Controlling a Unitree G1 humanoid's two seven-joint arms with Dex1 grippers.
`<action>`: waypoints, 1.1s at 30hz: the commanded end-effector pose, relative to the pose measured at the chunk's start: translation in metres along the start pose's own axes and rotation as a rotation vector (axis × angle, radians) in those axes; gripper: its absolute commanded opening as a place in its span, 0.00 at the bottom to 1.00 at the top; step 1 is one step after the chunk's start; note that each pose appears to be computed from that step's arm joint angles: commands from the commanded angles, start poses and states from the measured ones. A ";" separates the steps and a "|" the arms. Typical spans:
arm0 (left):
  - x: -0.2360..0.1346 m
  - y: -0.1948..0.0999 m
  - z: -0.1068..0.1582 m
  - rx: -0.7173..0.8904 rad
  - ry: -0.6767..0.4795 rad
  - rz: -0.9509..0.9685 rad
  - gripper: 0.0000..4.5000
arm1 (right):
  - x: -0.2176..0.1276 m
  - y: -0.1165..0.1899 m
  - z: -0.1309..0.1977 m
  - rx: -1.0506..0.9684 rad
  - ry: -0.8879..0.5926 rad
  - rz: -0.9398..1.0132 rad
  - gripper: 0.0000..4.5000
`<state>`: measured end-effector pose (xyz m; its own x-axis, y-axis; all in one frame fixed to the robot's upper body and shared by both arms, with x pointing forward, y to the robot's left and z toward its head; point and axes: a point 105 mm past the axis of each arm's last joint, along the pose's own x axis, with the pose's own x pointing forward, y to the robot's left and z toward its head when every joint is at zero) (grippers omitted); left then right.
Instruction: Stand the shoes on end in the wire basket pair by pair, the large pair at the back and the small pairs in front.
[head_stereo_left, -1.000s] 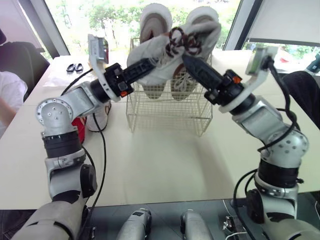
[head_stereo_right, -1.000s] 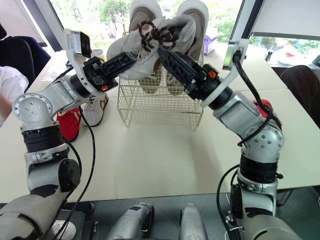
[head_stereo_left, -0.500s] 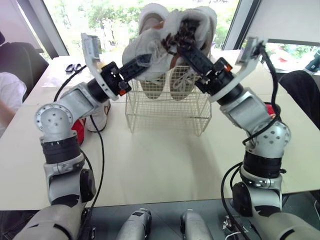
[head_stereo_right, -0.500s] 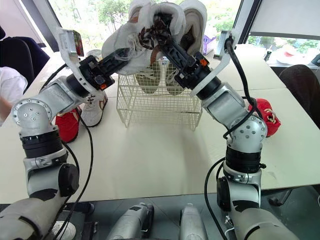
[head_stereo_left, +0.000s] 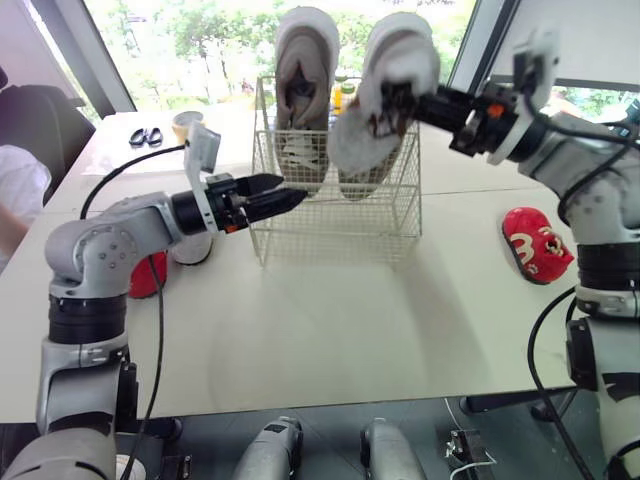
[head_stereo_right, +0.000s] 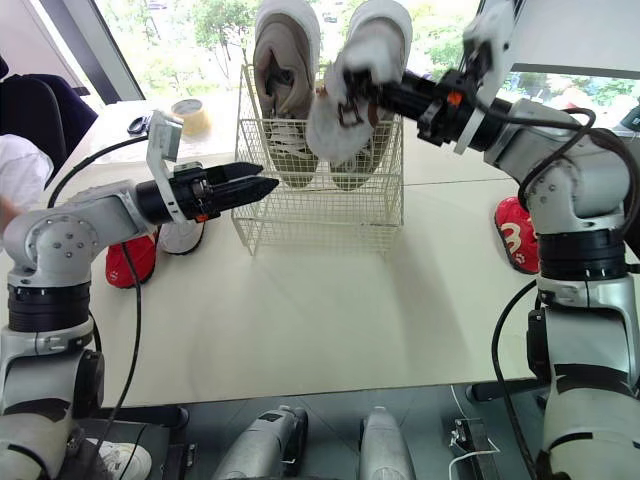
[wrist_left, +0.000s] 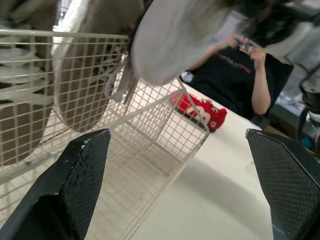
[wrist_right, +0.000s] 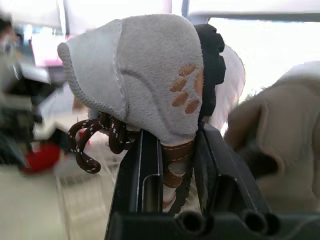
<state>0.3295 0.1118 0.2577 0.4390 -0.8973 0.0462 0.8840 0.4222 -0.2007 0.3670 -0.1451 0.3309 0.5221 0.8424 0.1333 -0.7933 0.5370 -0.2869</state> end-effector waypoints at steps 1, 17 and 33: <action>-0.001 -0.007 0.007 0.062 -0.018 -0.007 0.99 | -0.003 -0.010 0.008 -0.151 -0.023 0.029 0.08; 0.001 -0.010 0.002 0.087 -0.016 0.011 0.99 | 0.004 -0.013 -0.062 -0.135 0.091 0.065 0.08; -0.014 -0.005 0.019 0.127 -0.025 0.097 1.00 | -0.033 0.001 -0.032 -0.289 0.112 -0.034 0.99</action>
<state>0.3271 0.1206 0.2599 0.5160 -0.8562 0.0256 0.8497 0.5078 -0.1416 0.3696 -0.1707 0.2676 0.5823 0.8126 -0.0240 -0.7171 0.4995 -0.4861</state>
